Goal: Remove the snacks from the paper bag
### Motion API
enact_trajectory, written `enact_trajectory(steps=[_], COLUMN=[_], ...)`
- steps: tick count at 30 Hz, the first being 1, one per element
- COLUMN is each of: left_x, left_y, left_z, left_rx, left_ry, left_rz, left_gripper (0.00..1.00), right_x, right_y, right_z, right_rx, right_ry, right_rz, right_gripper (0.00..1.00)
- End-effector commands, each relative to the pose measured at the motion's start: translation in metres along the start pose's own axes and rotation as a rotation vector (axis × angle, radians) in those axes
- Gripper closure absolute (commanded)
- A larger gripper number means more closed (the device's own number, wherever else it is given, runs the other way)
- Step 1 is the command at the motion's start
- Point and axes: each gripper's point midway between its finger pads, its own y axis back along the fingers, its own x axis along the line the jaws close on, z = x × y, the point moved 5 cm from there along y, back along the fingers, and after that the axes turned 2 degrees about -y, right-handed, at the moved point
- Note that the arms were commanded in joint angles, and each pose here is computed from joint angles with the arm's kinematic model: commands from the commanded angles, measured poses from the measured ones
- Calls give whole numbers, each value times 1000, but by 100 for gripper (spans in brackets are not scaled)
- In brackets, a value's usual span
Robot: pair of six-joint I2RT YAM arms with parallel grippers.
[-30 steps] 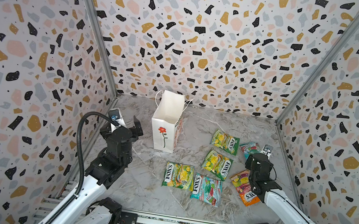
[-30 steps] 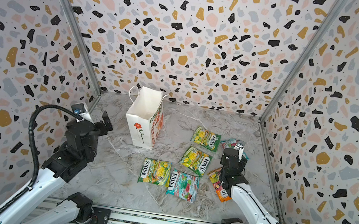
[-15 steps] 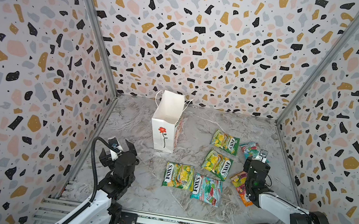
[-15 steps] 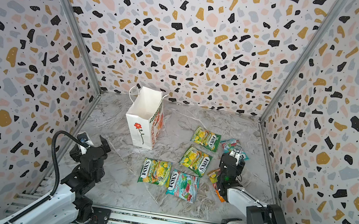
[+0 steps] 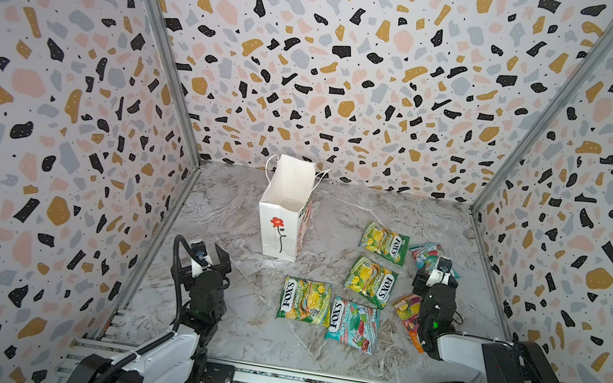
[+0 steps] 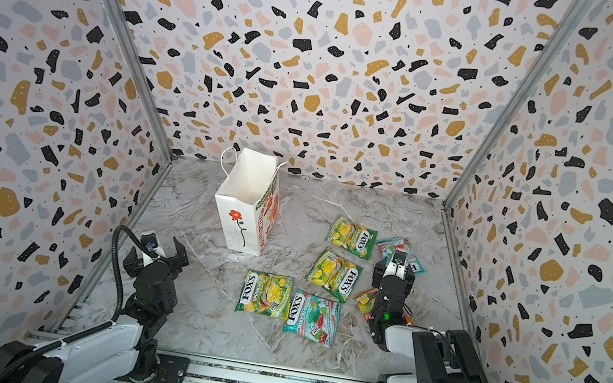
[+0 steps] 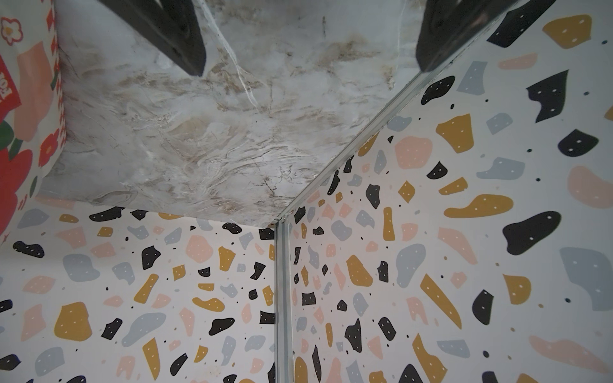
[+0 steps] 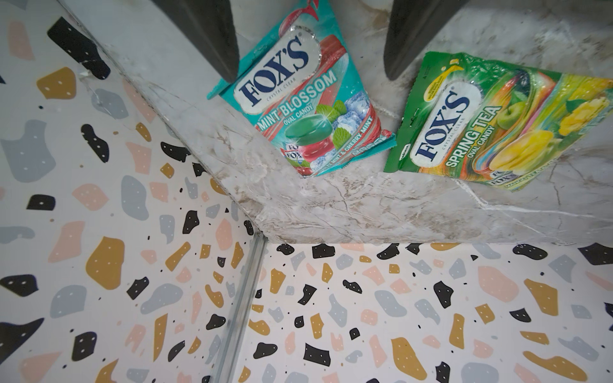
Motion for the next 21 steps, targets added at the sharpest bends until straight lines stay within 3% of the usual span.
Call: enact_trajectory(steps=[1,17,21], left_x=[-7,-32,-38], left_y=[-4,-22,-38], left_z=[18,6,2], left_rx=[-98,-114,-57], left_ry=[69,24,13], left_rz=[-83,-230,-191], left_gripper=[0,0,0], right_x=[-1,-4,-4], right_y=[6,-1,-9], right_z=[15,1,-1], right_rx=[-115,-113,-83], right_ry=[-17,-70,-70], right_rz=[30,178,152], right_gripper=[28,24,13])
